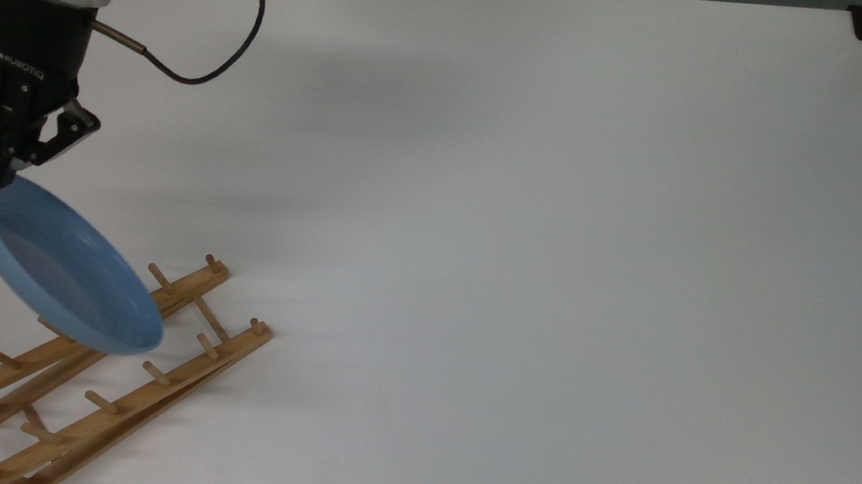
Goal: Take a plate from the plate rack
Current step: 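Lift the blue plate up and out of the wooden rack, then carry the plate away from the rack and lower it flat onto the table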
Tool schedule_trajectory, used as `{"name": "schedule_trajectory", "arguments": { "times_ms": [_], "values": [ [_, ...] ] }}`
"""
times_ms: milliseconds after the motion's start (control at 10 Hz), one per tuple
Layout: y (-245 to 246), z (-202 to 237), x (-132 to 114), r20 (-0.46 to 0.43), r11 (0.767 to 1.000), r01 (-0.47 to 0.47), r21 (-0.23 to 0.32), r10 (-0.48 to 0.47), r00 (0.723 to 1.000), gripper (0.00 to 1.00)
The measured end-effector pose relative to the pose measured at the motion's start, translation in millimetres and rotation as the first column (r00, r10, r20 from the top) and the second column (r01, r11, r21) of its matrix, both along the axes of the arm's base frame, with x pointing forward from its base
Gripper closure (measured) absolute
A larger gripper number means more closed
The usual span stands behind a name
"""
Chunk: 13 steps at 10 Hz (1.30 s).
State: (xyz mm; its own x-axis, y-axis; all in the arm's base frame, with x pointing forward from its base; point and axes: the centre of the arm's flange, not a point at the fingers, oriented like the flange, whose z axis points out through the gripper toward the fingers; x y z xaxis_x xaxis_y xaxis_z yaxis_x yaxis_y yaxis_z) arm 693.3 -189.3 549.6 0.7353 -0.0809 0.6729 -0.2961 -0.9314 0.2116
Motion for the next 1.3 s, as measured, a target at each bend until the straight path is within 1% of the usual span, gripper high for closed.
{"name": "schedule_trajectory", "arguments": {
  "times_ms": [100,199,299,399,498,598,697,797,897,996,1096,1196,1295],
  "values": [
    [12,-7,1,-0.049,0.997,0.014,0.073,-0.011,0.999,0.93],
    [28,-18,2,-0.116,0.990,0.021,0.137,-0.005,0.993,0.93],
    [41,-29,-1,-0.206,0.982,0.038,0.186,0.001,0.979,0.93],
    [52,-41,-8,-0.322,0.976,0.044,0.216,0.029,0.946,0.93],
    [64,-56,-16,-0.439,0.970,0.010,0.244,0.101,0.893,0.93],
    [72,-71,-25,-0.549,0.963,-0.049,0.264,0.192,0.814,0.93],
    [78,-86,-36,-0.638,0.946,-0.132,0.295,0.298,0.710,0.93],
    [86,-102,-46,-0.697,0.918,-0.210,0.337,0.393,0.599,0.93],
    [99,-124,-54,-0.731,0.873,-0.287,0.394,0.487,0.477,0.93],
    [117,-149,-60,-0.745,0.818,-0.349,0.457,0.567,0.352,0.93],
    [137,-178,-61,-0.738,0.754,-0.404,0.519,0.633,0.234,0.93],
    [156,-209,-63,-0.730,0.708,-0.428,0.562,0.668,0.146,0.93],
    [170,-237,-64,-0.729,0.688,-0.424,0.589,0.679,0.091,0.85]
  ]
}}
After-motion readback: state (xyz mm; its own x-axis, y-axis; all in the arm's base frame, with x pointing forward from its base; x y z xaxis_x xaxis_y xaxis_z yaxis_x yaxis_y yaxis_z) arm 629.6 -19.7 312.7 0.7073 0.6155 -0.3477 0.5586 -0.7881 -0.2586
